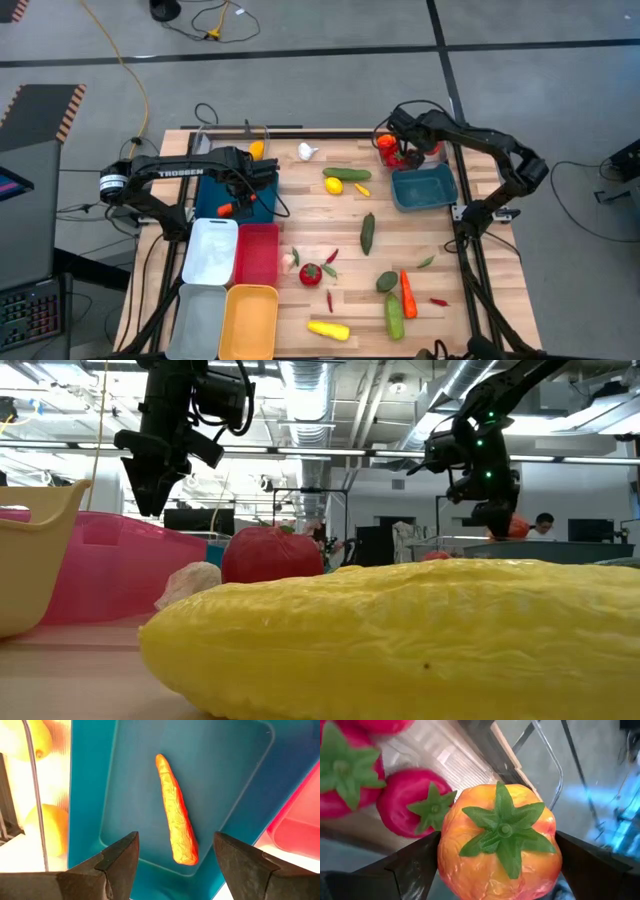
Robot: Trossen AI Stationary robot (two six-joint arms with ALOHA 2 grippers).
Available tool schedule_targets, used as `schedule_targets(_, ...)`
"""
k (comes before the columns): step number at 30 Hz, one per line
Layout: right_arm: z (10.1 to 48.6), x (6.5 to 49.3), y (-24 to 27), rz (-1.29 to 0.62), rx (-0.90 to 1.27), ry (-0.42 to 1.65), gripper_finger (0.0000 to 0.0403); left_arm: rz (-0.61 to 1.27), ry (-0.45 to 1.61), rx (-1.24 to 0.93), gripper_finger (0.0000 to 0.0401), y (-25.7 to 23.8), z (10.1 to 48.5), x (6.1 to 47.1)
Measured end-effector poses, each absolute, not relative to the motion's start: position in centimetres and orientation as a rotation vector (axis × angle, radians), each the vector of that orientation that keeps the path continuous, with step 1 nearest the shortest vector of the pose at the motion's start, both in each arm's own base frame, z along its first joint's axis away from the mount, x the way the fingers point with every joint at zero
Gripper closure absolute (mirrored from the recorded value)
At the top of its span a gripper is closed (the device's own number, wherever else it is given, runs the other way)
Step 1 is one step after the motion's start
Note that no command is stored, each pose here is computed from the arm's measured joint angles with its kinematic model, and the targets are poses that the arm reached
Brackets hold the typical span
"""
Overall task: Sort produce into baskets
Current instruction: Put the orange tomato into the right transparent bin
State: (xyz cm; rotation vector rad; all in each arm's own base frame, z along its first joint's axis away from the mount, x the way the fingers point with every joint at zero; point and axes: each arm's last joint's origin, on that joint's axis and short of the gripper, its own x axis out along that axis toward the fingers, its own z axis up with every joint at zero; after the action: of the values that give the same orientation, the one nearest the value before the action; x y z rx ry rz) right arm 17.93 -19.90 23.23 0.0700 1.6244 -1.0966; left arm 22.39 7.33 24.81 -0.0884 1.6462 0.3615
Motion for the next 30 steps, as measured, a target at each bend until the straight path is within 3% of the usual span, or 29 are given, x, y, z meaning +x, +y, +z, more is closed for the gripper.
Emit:
schedule_targets(21, 23.2, 17.4, -20.2, -1.113, 0.104, 1.635, 0.0003, 0.361, 1.647, -0.088, 0.0157, 7.3, 24.8, 22.4)
schedule_targets(30, 23.0, 16.8, -20.7, -1.045, 0.228, 1.608, 0.0003, 0.362, 1.647, -0.088, 0.0157, 7.3, 24.8, 22.4)
